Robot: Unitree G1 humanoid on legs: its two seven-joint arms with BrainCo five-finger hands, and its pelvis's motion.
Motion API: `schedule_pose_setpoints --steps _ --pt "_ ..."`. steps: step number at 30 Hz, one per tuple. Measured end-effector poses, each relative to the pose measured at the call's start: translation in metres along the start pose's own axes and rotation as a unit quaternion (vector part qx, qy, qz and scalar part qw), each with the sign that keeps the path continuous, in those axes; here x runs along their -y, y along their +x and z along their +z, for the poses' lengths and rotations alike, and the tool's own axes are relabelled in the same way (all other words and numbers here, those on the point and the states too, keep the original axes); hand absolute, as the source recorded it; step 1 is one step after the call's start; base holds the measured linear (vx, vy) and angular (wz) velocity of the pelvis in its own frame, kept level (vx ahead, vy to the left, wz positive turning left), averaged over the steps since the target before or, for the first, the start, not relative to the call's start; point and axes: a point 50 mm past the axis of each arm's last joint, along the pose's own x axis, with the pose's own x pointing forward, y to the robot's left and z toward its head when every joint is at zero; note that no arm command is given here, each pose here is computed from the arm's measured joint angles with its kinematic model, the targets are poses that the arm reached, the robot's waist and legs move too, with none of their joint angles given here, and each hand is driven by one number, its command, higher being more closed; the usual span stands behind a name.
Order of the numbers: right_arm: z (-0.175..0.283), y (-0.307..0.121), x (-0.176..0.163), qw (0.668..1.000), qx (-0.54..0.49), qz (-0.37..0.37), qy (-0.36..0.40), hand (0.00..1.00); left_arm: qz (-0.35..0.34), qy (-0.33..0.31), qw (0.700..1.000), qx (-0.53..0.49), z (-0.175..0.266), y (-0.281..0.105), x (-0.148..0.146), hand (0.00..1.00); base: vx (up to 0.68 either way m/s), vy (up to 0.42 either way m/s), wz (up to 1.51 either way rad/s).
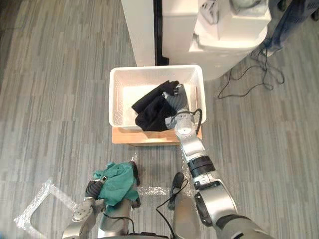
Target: Tidy the bed and pick cloth on bed and put in laundry
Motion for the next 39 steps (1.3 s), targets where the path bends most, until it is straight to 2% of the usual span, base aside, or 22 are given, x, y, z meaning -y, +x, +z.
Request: schedule_pose_setpoints --steps 10,13,22,28,31,34,37,39 --pt "-0.015 -0.005 0.011 0.999 -0.024 -0.039 -0.011 0.00 0.002 -0.006 0.999 0.031 0.014 0.004 0.005 1.00 0.05 -0.009 -0.04" --pt "-0.029 -0.019 0.016 0.998 -0.040 -0.049 -0.010 0.00 0.006 -0.008 0.999 0.031 0.014 0.004 0.006 1.00 0.05 -0.013 0.01" --pt "-0.031 -0.062 0.032 0.997 -0.006 -0.069 -0.029 0.00 0.014 -0.003 1.000 0.013 0.005 -0.001 0.003 1.00 0.04 -0.012 -0.06" --pt "-0.074 -0.099 0.053 0.990 -0.087 -0.092 -0.060 0.00 0.027 -0.005 1.000 -0.015 -0.009 -0.007 -0.007 1.00 0.15 -0.006 0.02" --pt "-0.095 -0.121 0.073 0.982 -0.135 -0.116 -0.071 0.00 0.066 -0.030 0.997 -0.021 -0.011 -0.006 -0.024 1.00 0.08 -0.013 0.00" --pt "-0.125 -0.154 0.096 0.962 -0.211 -0.147 -0.087 0.00 0.142 -0.066 0.985 -0.073 -0.034 -0.012 -0.056 1.00 0.02 -0.004 0.12" --pt "-0.167 -0.215 0.125 0.916 -0.339 -0.198 -0.086 0.00 0.227 -0.125 0.957 -0.128 -0.060 -0.027 -0.091 1.00 0.02 0.001 0.39" --pt "-0.180 -0.238 0.134 0.893 -0.385 -0.219 -0.079 0.00 0.259 -0.159 0.943 -0.139 -0.066 -0.034 -0.104 1.00 0.01 0.005 0.29"
